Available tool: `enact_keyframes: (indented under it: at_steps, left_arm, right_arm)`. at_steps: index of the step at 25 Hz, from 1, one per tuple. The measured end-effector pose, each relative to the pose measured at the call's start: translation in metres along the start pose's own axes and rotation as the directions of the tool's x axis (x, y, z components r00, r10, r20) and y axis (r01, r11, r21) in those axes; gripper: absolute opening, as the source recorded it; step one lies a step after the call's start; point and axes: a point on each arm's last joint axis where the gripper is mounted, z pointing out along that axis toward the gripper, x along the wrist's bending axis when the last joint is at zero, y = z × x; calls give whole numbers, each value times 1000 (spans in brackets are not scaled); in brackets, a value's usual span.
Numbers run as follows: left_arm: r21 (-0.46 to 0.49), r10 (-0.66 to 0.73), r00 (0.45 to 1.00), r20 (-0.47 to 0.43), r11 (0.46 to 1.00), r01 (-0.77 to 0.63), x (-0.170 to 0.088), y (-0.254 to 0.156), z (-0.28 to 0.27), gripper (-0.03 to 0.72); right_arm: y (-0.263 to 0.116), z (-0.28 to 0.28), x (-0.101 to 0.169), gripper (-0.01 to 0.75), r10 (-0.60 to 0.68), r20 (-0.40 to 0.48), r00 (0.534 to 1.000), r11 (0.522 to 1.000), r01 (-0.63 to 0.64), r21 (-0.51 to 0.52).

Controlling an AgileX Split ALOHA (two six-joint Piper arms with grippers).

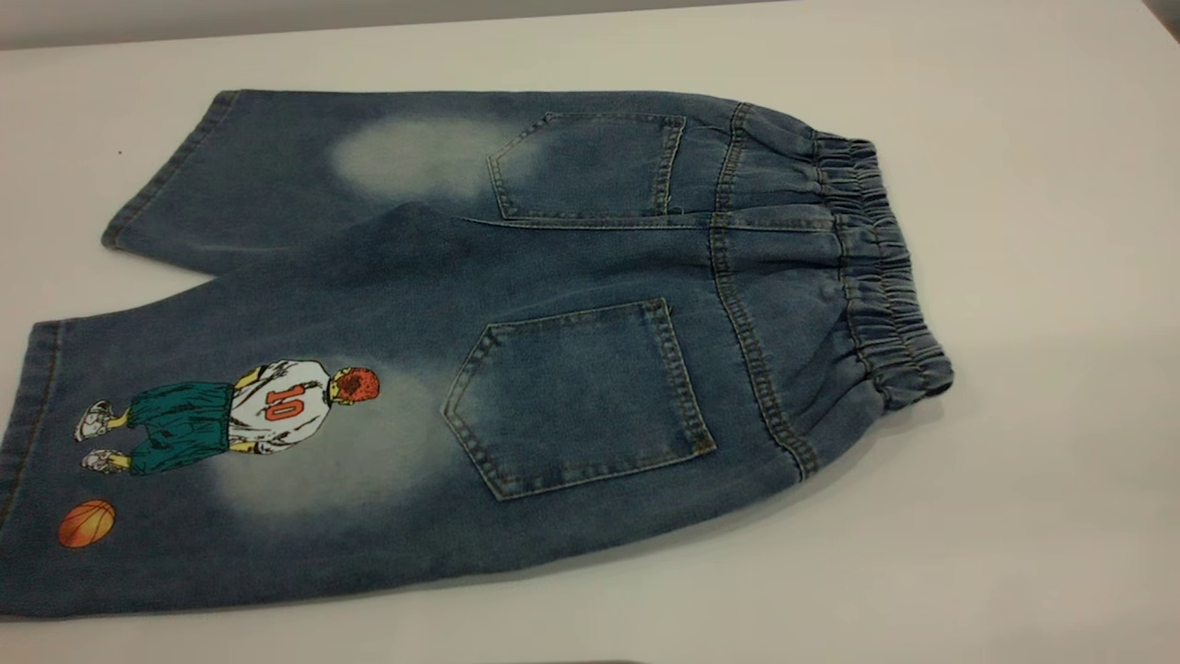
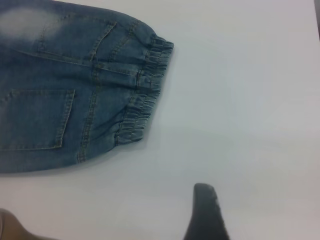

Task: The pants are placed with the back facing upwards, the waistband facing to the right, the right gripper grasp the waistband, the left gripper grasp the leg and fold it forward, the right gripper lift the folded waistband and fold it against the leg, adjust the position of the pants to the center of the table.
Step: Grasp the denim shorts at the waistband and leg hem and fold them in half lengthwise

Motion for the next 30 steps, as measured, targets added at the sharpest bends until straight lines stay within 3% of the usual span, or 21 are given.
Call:
enact_keyframes:
  at_steps: [11, 17, 21, 30]
  left_arm:
    - [0, 0, 1000, 0, 1000, 0, 0, 0, 0, 496]
    - [0, 0, 1000, 0, 1000, 0, 0, 0, 0, 496]
    - [0, -3, 1000, -1, 1000, 3, 0, 9, 0, 496]
    - [223, 99, 995, 14, 970, -100, 7, 70, 65, 496]
  right_arm:
    - [0, 0, 1, 433, 3, -6, 1000, 1000, -3, -5]
    - [3, 1, 5, 433, 27, -52, 998, 1000, -28, -11]
    - [17, 17, 10, 459, 103, -122, 987, 992, -93, 85]
    - [59, 102, 16, 566, 323, -194, 926, 902, -239, 359]
